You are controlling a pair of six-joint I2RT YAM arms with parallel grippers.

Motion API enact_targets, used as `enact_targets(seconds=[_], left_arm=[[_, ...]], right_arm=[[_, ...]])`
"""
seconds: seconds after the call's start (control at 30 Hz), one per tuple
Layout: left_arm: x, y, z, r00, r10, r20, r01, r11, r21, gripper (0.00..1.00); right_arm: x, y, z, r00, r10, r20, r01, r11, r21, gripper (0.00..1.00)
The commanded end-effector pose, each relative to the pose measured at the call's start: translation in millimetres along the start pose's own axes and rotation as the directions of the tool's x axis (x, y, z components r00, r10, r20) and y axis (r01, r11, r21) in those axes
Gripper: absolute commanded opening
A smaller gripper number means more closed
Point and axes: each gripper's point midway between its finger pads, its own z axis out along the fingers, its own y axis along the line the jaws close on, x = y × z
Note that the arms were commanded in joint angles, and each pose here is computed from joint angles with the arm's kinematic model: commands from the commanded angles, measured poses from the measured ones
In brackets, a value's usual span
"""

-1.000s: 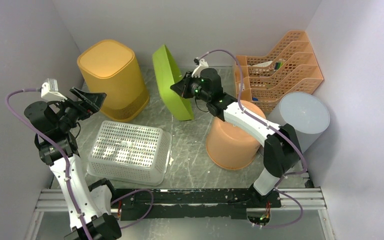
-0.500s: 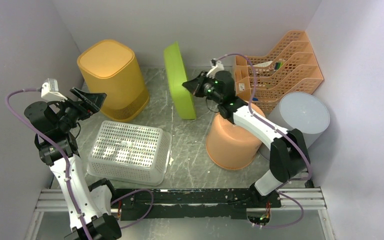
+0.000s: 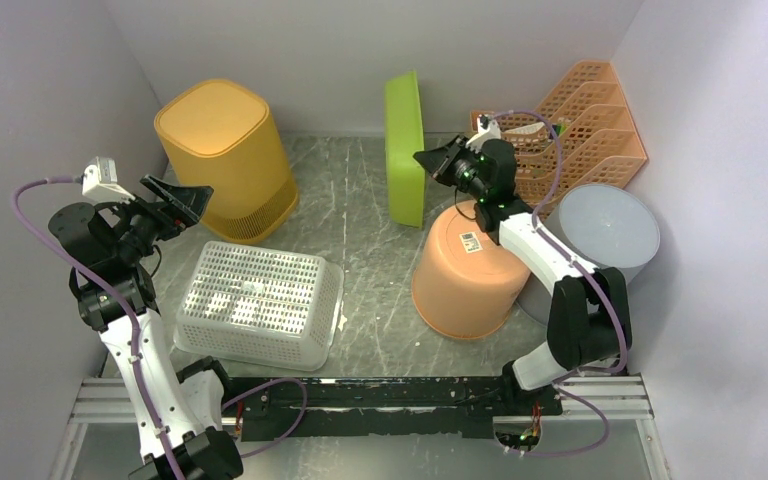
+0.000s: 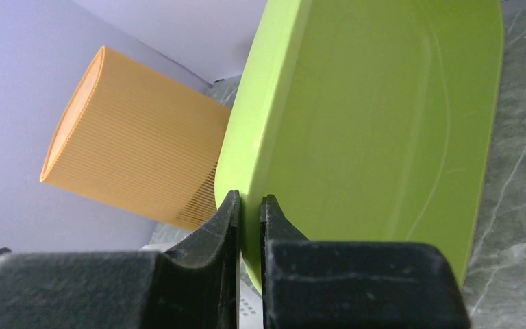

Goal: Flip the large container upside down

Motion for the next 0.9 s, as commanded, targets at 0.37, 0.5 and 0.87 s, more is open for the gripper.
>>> enact_targets(seconds=[0.37, 0.5, 0.87], left_arm=[[-2.1, -5.2, 1.0, 1.000, 0.015, 0.004, -0.015, 1.000, 0.024, 1.00], [-4.2, -7.8, 0.7, 1.000, 0.021, 0.005, -0.021, 0.999, 0.028, 0.99], [-2.8, -6.0, -0.3, 0.999, 0.032, 0.001, -0.032, 0.999, 0.017, 0.99]], right_arm=[[26.7, 153.5, -10.5, 0.986, -0.032, -0.164, -0.044, 0.896, -0.442, 0.00], [31.5, 184.5, -16.9, 0.983, 0.072, -0.172, -0.155, 0.827, -0.540, 0.00], [66.7, 81.8, 19.2, 0.941, 0.268, -0.206, -0.321, 0.900, -0.296, 0.00]])
